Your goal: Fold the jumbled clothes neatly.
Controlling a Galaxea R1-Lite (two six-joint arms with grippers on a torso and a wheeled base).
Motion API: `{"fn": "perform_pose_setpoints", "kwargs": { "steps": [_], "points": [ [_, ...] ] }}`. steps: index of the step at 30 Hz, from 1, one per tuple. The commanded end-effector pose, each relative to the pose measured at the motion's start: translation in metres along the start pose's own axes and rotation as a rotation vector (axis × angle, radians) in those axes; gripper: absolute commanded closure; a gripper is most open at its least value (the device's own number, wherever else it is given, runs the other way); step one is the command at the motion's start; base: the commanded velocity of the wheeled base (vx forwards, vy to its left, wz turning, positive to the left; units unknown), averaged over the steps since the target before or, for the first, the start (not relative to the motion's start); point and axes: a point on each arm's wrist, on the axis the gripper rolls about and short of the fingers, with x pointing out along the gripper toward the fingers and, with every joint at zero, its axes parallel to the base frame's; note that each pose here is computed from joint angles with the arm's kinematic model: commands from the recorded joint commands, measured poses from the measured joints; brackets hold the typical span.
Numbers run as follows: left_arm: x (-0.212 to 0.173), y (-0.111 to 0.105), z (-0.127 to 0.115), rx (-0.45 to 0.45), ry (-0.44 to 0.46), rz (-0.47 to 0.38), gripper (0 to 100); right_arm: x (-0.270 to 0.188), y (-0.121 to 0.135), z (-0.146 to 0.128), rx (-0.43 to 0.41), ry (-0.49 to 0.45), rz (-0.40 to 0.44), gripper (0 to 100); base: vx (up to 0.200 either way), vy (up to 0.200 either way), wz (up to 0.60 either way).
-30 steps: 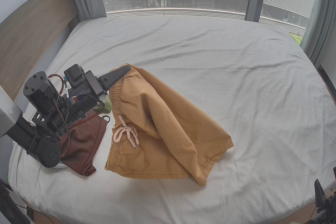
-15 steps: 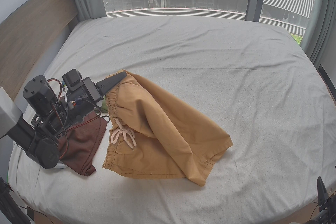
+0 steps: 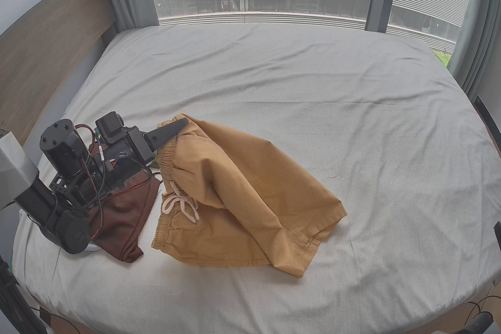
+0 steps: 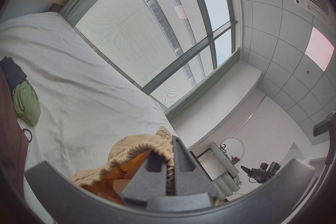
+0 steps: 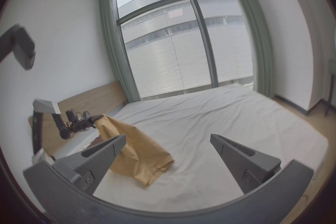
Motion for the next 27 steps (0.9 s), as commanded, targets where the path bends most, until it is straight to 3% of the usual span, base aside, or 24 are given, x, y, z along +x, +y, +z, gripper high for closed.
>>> {"fn": "perform_pose_setpoints", "kwargs": {
  "steps": [1, 10, 21, 27],
  "points": [
    [-0.003, 0.007, -0.001, 0.002, 0.002, 0.022, 100, 0.070, 0.006, 0.022, 0.174, 0.207, 0.174, 0, 0.000, 0.000, 0.00],
    [-0.002, 0.006, -0.001, 0.004, 0.003, 0.018, 100, 0.132, 0.017, 0.027, 0.178, 0.263, 0.241, 0, 0.000, 0.000, 0.00],
    [-0.002, 0.007, -0.001, 0.001, 0.004, 0.021, 100, 0.205, 0.033, -0.015, 0.192, 0.446, 0.290, 0, 0.000, 0.000, 0.00],
    [-0.003, 0.008, -0.002, 0.001, 0.006, 0.023, 100, 0.223, 0.039, -0.044, 0.270, 0.506, 0.323, 0, 0.000, 0.000, 0.00]
  ]
}}
